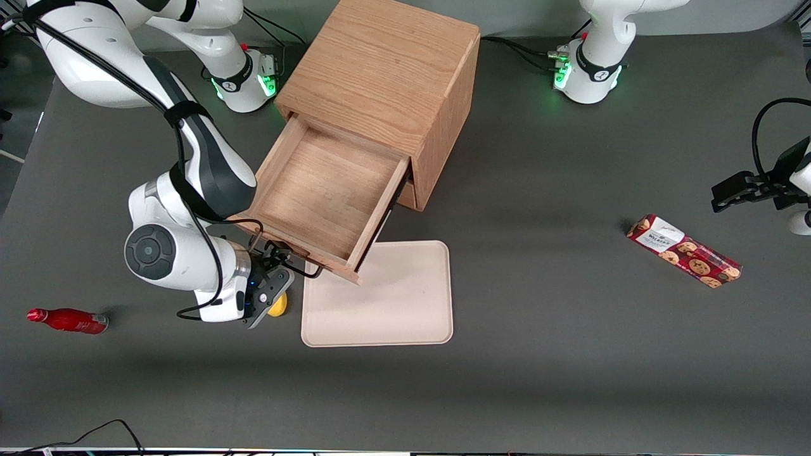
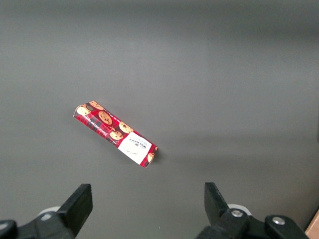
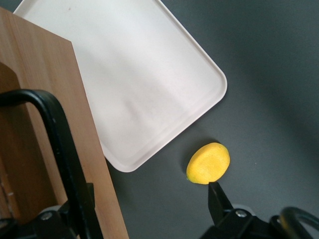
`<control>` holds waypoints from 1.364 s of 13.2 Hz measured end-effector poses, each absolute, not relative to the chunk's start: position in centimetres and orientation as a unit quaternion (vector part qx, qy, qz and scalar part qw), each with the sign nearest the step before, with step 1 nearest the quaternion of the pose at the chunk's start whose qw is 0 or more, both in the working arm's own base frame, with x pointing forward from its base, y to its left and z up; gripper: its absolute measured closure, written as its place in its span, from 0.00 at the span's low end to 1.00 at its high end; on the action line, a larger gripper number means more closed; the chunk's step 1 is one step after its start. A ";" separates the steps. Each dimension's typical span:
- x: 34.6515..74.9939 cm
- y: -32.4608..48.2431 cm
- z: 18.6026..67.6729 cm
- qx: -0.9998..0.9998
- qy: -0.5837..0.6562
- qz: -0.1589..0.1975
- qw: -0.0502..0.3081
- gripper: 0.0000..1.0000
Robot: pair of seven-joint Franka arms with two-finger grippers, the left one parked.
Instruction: Open upper drawer
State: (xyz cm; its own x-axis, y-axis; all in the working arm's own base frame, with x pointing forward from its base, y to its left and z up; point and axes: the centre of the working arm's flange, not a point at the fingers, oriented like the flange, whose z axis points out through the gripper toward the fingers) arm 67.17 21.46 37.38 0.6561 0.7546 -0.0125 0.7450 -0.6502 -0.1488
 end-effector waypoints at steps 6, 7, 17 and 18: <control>67.2 21.5 37.7 -0.907 -0.414 0.041 0.066 0.00; 67.2 21.4 37.9 -0.907 -0.414 0.044 0.066 0.00; 65.8 20.1 50.2 -0.936 -0.340 0.054 0.066 0.00; 64.7 20.0 53.1 -0.949 -0.306 0.050 0.056 0.00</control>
State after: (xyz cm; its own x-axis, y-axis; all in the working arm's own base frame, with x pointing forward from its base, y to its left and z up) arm 64.68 20.01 53.13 0.8082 0.5859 -0.0600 0.5749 -0.8069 -0.1360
